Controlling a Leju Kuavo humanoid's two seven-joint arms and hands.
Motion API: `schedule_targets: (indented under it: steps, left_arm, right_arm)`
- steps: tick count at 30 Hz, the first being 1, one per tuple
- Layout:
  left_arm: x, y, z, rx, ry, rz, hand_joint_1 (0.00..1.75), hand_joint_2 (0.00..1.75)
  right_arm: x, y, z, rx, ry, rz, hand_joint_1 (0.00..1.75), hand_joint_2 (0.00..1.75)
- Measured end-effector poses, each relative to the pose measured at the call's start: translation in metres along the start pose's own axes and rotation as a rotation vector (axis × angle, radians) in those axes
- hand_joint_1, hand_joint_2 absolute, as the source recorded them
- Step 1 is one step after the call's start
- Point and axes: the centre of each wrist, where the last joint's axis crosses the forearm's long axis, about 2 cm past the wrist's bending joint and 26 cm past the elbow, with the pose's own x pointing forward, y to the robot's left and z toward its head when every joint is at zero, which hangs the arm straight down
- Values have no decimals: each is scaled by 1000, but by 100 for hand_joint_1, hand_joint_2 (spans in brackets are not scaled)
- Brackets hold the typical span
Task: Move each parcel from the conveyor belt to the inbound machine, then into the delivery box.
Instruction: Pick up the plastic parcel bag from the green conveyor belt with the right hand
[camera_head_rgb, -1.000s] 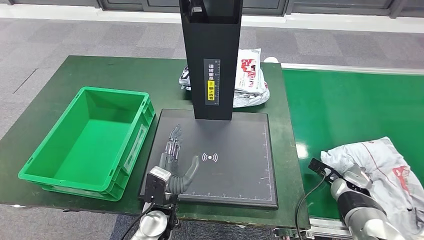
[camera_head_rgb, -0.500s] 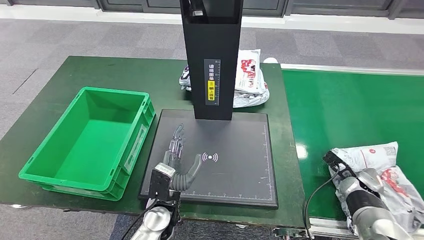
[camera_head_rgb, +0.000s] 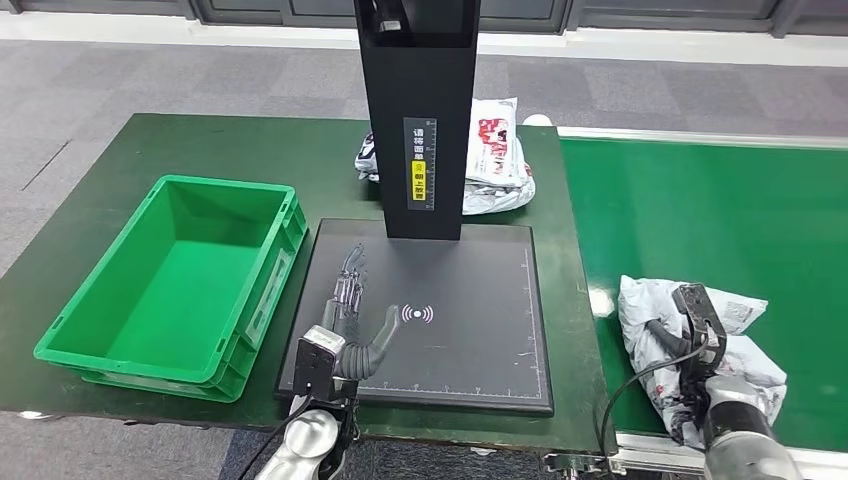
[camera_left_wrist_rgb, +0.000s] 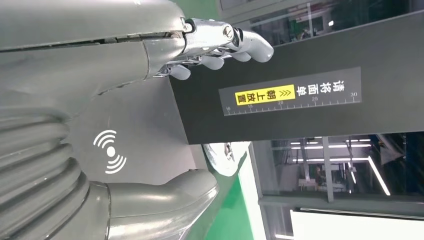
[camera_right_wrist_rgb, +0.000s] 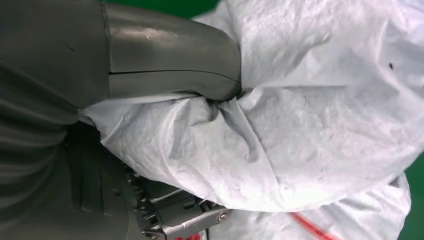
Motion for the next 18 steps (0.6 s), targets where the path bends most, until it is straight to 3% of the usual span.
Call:
schedule_targets:
  steps: [7,10,13,18]
  left_arm:
    - [-3,1,1,-3,4,-5,0,175]
    - [-3,2,1,6,-7,-12,0,175]
    - [-4,3,0,26,-19,-25,0,175]
    - [-5,5,2,38,-20,-31,0,175]
  right_arm:
    - [-5,7,0,11,-50,-137,175,175]
    - [-4,20,-2,127,-250,-360,175,175]
    - [13,52,-9,246,-515,-599,175,175]
    - [50,93,-16,322,-697,-780,175,175]
